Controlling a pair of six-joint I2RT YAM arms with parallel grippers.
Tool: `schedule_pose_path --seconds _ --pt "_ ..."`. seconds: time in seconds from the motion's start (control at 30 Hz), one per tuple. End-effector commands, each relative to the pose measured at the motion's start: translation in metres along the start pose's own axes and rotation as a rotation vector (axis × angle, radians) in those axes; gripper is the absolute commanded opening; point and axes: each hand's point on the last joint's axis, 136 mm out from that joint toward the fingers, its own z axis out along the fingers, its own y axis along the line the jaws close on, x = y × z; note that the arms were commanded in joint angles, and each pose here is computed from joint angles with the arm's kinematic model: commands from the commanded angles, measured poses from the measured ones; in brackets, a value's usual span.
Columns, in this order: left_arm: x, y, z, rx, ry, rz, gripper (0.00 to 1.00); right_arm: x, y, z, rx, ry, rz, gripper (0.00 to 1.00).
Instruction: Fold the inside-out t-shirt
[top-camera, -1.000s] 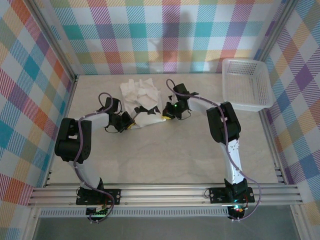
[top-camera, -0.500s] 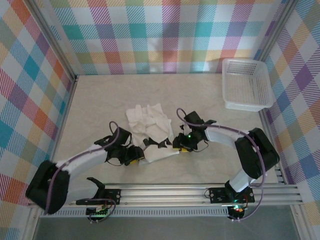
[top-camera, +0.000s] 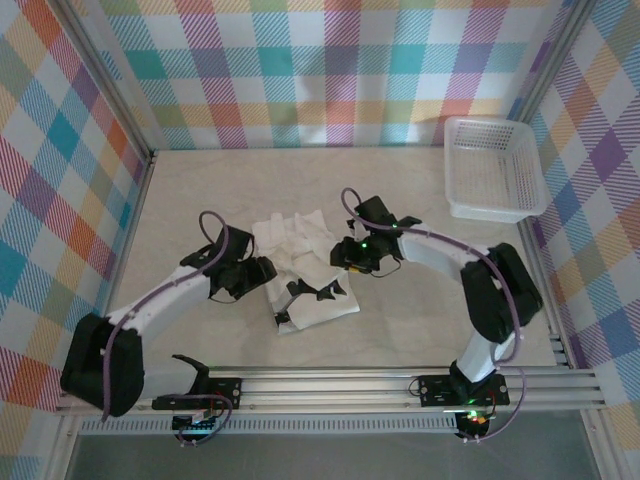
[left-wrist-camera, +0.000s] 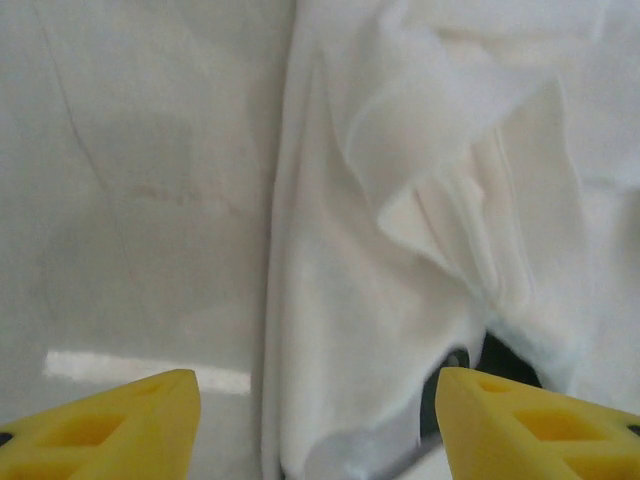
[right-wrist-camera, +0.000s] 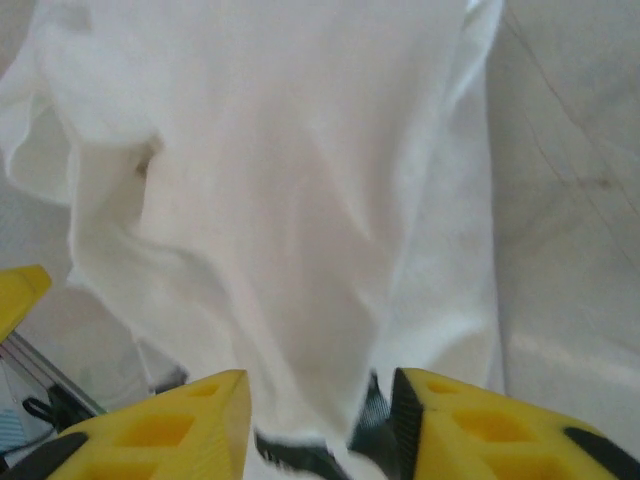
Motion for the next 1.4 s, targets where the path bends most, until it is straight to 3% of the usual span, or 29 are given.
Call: schedule_pose_path --seconds 0.0,0.13,0.27,0.43,0.6,0.8,0.97,1.07,1.23,1.37 --pt "-0.035 -0.017 0.005 0.046 -0.075 0.022 0.61 -0.006 0.015 0.015 -0.043 0.040 -0.005 0.29" --pt "-0.047 -0.032 0.018 0.097 -0.079 -0.002 0.48 -0.012 0.033 0.016 -0.090 0.051 -0.011 0.13" --pt "-0.055 -0.033 0.025 0.096 -0.100 -0.027 0.23 -0.016 0.042 0.012 -0.102 0.068 0.004 0.12" --pt "-0.065 -0.037 0.025 0.086 -0.109 -0.037 0.00 -0.032 0.052 0.008 -0.136 0.057 0.027 0.12" --pt "-0.094 -0.045 0.020 0.142 -0.125 -0.095 0.00 -0.083 0.050 0.016 -0.176 0.016 0.119 0.12" --pt "-0.128 -0.039 0.060 0.157 -0.066 -0.162 0.00 -0.153 0.029 0.038 -0.155 -0.045 0.180 0.15" --pt "-0.160 -0.038 0.074 0.217 -0.064 -0.206 0.01 -0.206 0.012 0.037 -0.147 -0.101 0.159 0.31" --pt "-0.179 -0.033 0.069 0.218 -0.080 -0.211 0.17 -0.220 0.010 0.026 -0.128 -0.105 0.120 0.47" --pt "-0.206 -0.028 0.038 0.240 -0.135 -0.210 0.46 -0.223 0.008 -0.006 -0.068 -0.152 0.024 0.58" --pt "-0.201 -0.021 0.024 0.214 -0.155 -0.156 0.60 -0.205 0.008 -0.002 -0.072 -0.140 -0.102 0.66"
